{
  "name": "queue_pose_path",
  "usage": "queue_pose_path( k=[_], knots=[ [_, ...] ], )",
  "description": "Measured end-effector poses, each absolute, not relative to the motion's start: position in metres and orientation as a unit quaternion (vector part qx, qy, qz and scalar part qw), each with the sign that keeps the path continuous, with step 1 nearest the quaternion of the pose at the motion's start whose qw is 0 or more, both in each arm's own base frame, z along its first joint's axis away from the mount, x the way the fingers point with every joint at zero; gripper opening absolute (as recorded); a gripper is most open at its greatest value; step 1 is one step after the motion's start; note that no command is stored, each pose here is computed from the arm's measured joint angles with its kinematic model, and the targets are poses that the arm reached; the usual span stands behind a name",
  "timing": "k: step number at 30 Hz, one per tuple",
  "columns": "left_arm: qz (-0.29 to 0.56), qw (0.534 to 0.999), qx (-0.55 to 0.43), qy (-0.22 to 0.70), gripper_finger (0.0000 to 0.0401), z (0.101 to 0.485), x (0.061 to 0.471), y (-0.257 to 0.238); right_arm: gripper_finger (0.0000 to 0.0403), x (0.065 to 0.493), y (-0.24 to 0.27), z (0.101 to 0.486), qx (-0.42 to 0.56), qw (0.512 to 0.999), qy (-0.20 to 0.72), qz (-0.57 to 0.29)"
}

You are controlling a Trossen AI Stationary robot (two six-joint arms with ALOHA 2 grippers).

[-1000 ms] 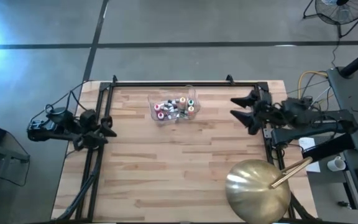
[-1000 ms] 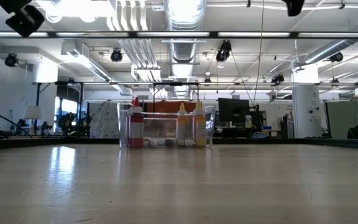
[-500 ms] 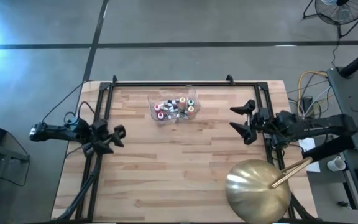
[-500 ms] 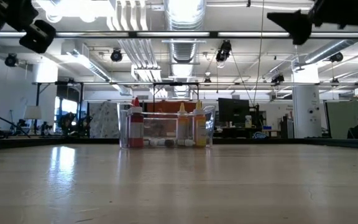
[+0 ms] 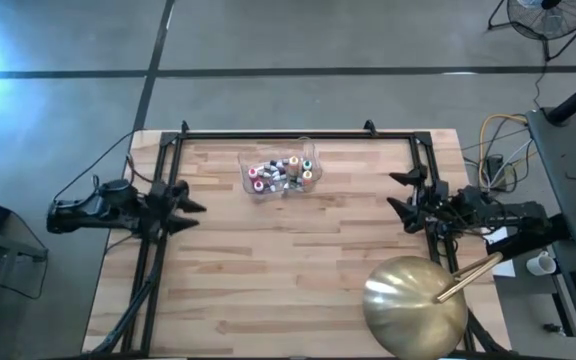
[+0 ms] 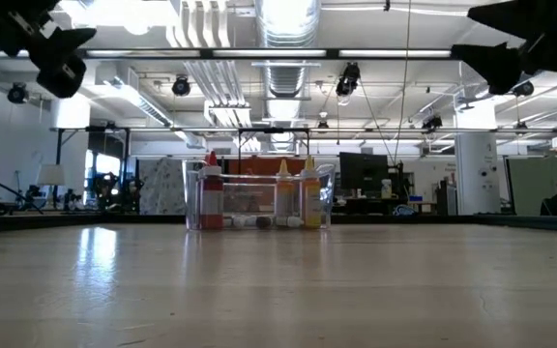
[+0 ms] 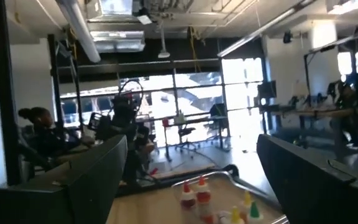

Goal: Pick & Place food coloring
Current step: Return to Home Position

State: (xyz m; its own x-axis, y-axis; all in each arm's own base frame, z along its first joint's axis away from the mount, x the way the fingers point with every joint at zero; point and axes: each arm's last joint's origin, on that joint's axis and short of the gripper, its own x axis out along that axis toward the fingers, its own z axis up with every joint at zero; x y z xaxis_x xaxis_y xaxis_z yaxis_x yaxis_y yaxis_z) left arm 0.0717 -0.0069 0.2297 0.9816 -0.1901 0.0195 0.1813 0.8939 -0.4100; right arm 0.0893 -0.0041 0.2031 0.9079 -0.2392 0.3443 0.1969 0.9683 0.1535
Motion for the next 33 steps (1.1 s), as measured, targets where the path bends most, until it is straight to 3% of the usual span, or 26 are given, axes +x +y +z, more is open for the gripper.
queue_pose_path(
  k=[3,8,14,24,33],
  knots=[
    [-0.061,0.977,-0.202,-0.017,0.0188,0.232,0.073,-0.005,0.0354,0.090,-0.004,0.200,0.039,0.977,-0.169,-0.120],
    [-0.116,0.970,-0.211,-0.027,0.0188,0.211,0.084,-0.008,0.0354,0.096,-0.004,0.185,0.094,0.983,-0.106,-0.114],
    [-0.109,0.968,-0.226,-0.017,0.0188,0.202,0.087,-0.008,0.0354,0.100,-0.004,0.167,0.113,0.986,-0.014,-0.122],
    [-0.105,0.949,-0.298,0.004,0.0188,0.197,0.089,-0.008,0.0354,0.104,-0.004,0.163,0.099,0.987,0.013,-0.125],
    [-0.102,0.949,-0.299,0.013,0.0188,0.188,0.092,-0.008,0.0354,0.104,-0.004,0.162,0.098,0.987,0.017,-0.125]
  ],
)
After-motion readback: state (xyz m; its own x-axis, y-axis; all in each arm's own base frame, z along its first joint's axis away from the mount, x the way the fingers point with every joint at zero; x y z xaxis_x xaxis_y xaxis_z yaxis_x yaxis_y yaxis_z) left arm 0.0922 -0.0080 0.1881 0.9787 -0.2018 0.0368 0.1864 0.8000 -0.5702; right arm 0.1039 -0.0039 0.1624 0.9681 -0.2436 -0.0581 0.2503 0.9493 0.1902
